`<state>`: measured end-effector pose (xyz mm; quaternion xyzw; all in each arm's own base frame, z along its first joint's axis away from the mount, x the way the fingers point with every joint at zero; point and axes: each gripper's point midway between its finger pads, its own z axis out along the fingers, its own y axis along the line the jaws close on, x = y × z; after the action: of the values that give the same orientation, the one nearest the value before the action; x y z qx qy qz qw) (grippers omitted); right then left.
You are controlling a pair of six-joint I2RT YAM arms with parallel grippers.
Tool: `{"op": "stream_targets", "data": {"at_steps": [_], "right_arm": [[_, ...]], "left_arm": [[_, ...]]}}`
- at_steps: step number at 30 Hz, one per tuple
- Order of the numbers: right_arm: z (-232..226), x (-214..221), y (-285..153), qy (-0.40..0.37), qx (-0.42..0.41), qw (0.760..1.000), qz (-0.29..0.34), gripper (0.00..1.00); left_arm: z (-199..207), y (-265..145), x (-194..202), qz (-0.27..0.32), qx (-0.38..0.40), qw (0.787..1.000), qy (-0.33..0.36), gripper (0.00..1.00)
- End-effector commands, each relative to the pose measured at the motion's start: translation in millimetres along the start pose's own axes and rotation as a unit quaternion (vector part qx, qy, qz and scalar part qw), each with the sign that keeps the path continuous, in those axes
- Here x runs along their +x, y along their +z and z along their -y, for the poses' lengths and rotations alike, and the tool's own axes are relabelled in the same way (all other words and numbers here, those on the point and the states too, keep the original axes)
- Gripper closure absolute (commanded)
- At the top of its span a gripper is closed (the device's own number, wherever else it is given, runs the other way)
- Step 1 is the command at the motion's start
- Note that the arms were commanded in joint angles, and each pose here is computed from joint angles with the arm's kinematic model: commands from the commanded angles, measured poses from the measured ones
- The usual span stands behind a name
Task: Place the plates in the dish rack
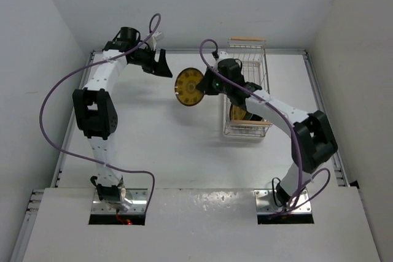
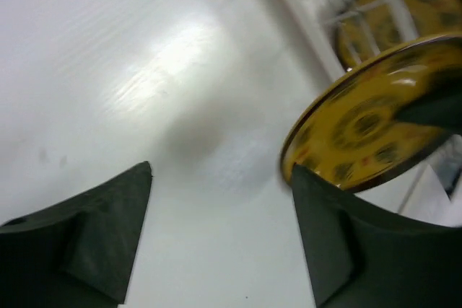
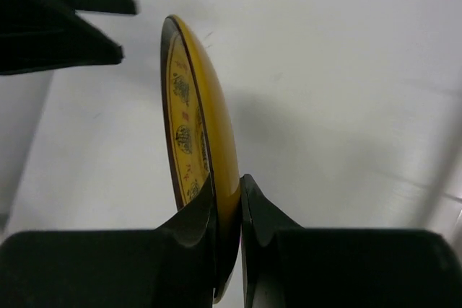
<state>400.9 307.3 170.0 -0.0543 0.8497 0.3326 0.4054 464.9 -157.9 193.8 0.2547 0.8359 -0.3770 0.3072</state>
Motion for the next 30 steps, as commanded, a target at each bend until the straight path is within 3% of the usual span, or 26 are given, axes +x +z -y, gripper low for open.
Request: {"op": "stream_targets", "data": {"at_steps": [1, 3, 4, 6, 7, 8, 13, 19, 25, 30], "right_arm": [[4, -76, -48, -0.069, 0.119, 0.980, 0.144, 1.00], [-4, -86, -72, -0.110, 0.174, 0.964, 0.168, 1.00], [12, -105, -93, -0.155, 0.250, 0.935, 0.195, 1.00], [4, -110, -114, -0.180, 0.283, 0.919, 0.208, 1.00], [21, -119, -137, -0.186, 0.354, 0.888, 0.227, 1.00], [23, -123, -151, -0.185, 0.369, 0.880, 0.236, 1.00], [72, -84, -184, -0.202, 0.490, 0.829, 0.179, 1.00], [96, -49, -173, -0.159, 0.500, 0.838, 0.152, 1.00], [102, -30, -147, -0.135, 0.447, 0.873, 0.141, 1.00], [109, -19, -139, -0.133, 0.460, 0.871, 0.110, 1.00]], "left_arm": [[-61, -18, 0, -0.011, -0.162, 0.985, -0.052, 0.16], [-89, -35, 5, -0.010, -0.220, 0.972, -0.078, 0.11], [-101, -39, 8, -0.012, -0.241, 0.966, -0.088, 0.10], [-127, -55, 17, -0.016, -0.289, 0.951, -0.107, 0.10], [-131, -60, 19, -0.014, -0.299, 0.947, -0.116, 0.10], [-137, -60, 27, -0.020, -0.300, 0.945, -0.125, 0.10], [-143, -64, 36, -0.025, -0.307, 0.941, -0.140, 0.10], [-142, -58, 38, -0.026, -0.293, 0.945, -0.143, 0.10], [-142, -56, 46, -0.036, -0.291, 0.945, -0.145, 0.10], [-143, -55, 50, -0.041, -0.290, 0.945, -0.144, 0.10]]}}
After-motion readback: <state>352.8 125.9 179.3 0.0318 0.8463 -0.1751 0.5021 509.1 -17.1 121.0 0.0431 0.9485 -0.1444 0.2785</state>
